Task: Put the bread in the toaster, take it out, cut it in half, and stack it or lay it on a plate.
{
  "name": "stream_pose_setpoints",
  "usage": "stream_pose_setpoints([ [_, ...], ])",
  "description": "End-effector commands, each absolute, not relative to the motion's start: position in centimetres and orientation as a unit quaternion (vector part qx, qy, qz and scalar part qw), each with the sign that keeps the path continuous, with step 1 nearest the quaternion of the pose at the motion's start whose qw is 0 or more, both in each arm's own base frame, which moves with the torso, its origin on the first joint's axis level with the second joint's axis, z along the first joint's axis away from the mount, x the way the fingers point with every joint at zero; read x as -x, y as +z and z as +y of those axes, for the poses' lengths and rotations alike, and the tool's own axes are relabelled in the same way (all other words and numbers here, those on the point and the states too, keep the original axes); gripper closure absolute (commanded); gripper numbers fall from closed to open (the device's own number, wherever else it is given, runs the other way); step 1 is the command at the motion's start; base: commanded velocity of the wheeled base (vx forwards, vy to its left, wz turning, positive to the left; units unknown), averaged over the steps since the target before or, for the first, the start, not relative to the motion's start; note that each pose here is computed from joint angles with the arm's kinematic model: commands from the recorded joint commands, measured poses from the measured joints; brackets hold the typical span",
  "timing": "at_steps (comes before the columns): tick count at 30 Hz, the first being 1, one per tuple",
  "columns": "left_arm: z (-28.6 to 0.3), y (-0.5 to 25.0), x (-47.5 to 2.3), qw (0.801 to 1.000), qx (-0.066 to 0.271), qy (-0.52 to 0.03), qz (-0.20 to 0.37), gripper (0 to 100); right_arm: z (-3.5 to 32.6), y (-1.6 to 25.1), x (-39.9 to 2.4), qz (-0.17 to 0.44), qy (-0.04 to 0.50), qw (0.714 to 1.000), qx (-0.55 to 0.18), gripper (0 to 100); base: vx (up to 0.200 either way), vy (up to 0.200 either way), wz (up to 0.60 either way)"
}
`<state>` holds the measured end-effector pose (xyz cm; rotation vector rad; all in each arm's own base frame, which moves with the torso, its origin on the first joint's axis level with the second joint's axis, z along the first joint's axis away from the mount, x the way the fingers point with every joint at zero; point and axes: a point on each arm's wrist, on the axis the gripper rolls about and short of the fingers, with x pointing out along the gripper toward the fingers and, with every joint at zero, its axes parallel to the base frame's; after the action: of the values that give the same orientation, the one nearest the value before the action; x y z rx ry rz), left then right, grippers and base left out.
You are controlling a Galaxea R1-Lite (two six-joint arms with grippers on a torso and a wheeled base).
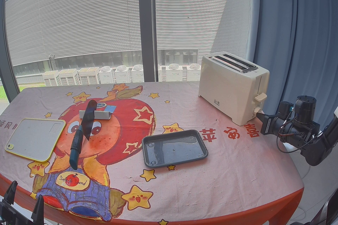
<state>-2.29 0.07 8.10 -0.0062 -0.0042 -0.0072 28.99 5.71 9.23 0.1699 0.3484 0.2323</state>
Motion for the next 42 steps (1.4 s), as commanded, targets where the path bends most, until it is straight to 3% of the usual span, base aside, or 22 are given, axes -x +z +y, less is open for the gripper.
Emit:
stream_pose_setpoints([
  [1,0.1,7.6,2.3,1.0,0.003,-0.004,-0.002,0,5.8,9.1,-28.9,0.175,0.116,0.974,-0.083,100,0.0,0.0,0.0],
  [13,0.1,7.6,2.3,1.0,0.003,-0.004,-0.002,0,6.1,11.0,-28.6,0.143,0.127,0.978,-0.087,100,0.0,0.0,0.0],
  [42,0.1,7.6,2.3,1.0,0.004,-0.004,-0.002,0,6.1,8.9,-29.4,0.176,0.119,0.973,-0.085,100,0.0,0.0,0.0],
])
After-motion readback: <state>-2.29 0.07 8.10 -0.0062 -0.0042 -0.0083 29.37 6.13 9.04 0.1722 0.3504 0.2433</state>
